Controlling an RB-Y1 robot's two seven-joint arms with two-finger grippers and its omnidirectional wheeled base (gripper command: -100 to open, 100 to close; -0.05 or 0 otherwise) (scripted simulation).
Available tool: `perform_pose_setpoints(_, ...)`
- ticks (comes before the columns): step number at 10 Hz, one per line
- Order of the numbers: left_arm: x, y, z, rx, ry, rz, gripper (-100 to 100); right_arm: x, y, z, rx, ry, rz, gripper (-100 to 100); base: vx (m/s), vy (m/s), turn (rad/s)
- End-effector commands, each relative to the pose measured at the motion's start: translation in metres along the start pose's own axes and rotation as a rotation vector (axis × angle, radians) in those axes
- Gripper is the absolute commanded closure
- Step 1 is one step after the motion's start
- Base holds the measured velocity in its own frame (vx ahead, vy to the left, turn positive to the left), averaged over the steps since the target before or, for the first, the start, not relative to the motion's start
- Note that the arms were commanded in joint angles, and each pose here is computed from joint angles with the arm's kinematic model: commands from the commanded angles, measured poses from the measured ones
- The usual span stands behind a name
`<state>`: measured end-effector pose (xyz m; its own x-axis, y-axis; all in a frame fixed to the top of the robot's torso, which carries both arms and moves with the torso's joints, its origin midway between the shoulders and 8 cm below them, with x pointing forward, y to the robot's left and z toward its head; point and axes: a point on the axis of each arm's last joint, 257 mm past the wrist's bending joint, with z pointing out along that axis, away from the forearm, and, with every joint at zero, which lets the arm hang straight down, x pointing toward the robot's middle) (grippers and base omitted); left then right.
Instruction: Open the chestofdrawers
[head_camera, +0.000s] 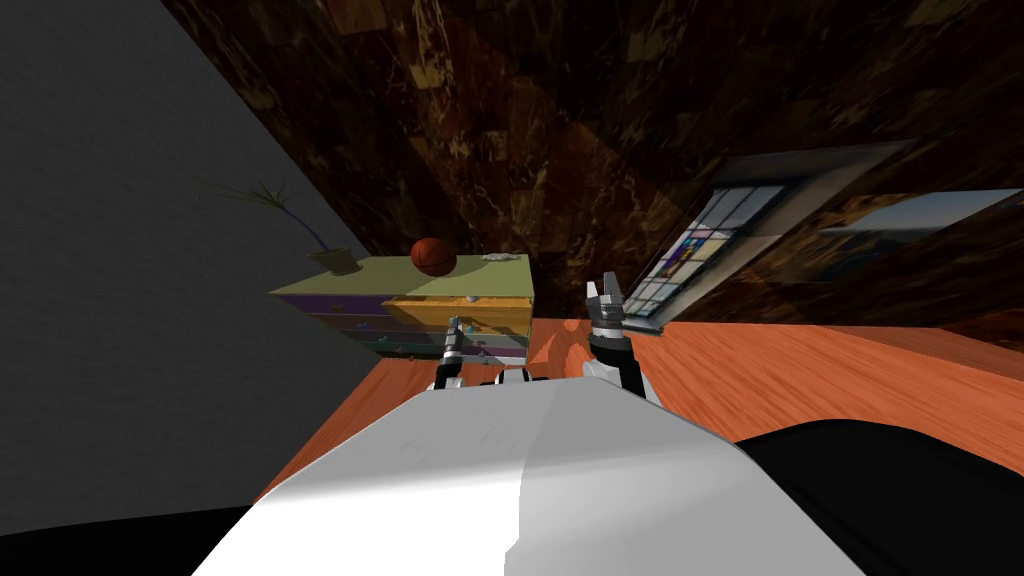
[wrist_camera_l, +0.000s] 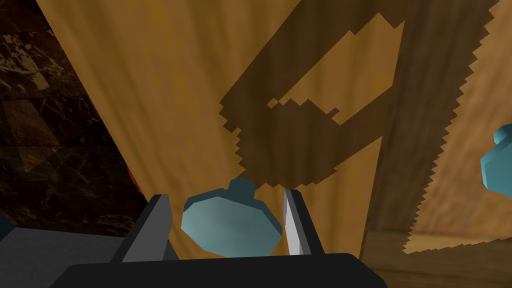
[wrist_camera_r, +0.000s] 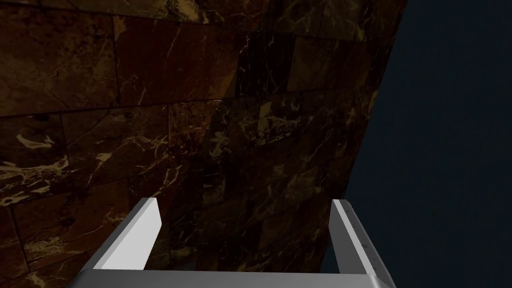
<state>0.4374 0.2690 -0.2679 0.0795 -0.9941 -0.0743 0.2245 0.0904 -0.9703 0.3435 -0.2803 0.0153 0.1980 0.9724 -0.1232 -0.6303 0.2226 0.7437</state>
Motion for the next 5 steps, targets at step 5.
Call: perform_pose_setpoints(5, -0.0011, 0.0044, -0.0054, -0.026, 0.01, -0.001, 100, 0.0, 0.0, 0.0, 0.0, 0.0, 0.0, 0, -0.149, 0.011, 0.017)
